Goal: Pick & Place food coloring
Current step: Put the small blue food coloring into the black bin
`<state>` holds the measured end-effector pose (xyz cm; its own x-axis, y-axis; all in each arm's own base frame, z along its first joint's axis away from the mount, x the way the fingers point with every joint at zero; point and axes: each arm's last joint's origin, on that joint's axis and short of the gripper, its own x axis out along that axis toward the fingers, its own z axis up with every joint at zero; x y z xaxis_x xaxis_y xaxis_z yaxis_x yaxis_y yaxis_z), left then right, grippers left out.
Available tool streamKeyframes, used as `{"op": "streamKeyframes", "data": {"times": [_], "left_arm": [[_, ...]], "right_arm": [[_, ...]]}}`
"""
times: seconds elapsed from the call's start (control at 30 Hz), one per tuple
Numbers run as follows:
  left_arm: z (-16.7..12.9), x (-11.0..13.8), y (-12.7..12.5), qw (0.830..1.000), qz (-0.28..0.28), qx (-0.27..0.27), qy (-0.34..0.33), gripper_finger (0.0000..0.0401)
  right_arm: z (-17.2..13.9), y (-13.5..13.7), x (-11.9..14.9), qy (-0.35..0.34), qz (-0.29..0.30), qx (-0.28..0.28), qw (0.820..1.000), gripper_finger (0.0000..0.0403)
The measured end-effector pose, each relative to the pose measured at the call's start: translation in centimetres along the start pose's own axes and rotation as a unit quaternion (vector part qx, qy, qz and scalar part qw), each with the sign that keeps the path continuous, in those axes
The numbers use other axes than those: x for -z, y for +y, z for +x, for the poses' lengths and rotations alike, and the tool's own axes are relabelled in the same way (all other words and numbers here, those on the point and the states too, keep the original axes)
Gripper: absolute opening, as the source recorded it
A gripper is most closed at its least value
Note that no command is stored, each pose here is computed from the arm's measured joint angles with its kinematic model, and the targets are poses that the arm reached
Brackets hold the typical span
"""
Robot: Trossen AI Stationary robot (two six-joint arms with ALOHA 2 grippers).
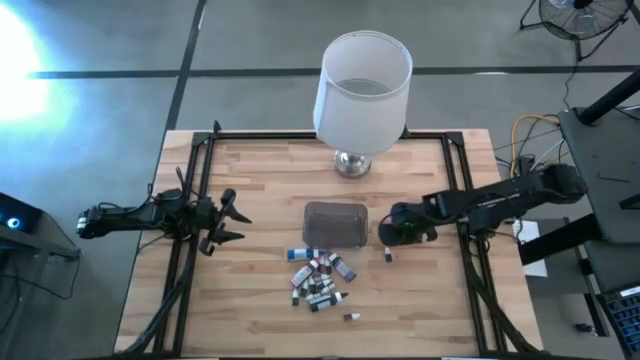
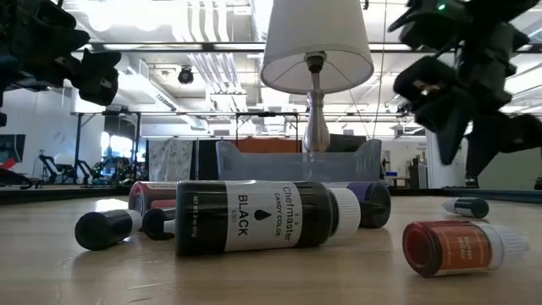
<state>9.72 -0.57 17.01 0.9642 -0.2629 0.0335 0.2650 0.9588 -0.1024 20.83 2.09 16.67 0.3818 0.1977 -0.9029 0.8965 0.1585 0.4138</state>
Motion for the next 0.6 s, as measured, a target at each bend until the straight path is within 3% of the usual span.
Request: {"op": "streamKeyframes", "data": {"times": [0.17, 0.3, 0.6], "left_arm": [[0.0, 0.0, 0.0, 1.0, 0.0, 0.0, 0.0, 0.0179], [0.0, 0.0, 0.0, 1.0, 0.0, 0.0, 0.0, 0.0179], [0.0, 0.0, 0.0, 1.0, 0.0, 0.0, -0.001, 0.0179]], "right_arm": [[2.3, 1.2, 0.0, 0.003, -0.04, 0.05, 0.998, 0.0215], [3.9, 2.0, 0.5, 0.003, -0.063, 0.081, 0.995, 0.0228], [5.0, 2.4, 0.8, -0.024, -0.057, 0.118, 0.991, 0.0187]]}}
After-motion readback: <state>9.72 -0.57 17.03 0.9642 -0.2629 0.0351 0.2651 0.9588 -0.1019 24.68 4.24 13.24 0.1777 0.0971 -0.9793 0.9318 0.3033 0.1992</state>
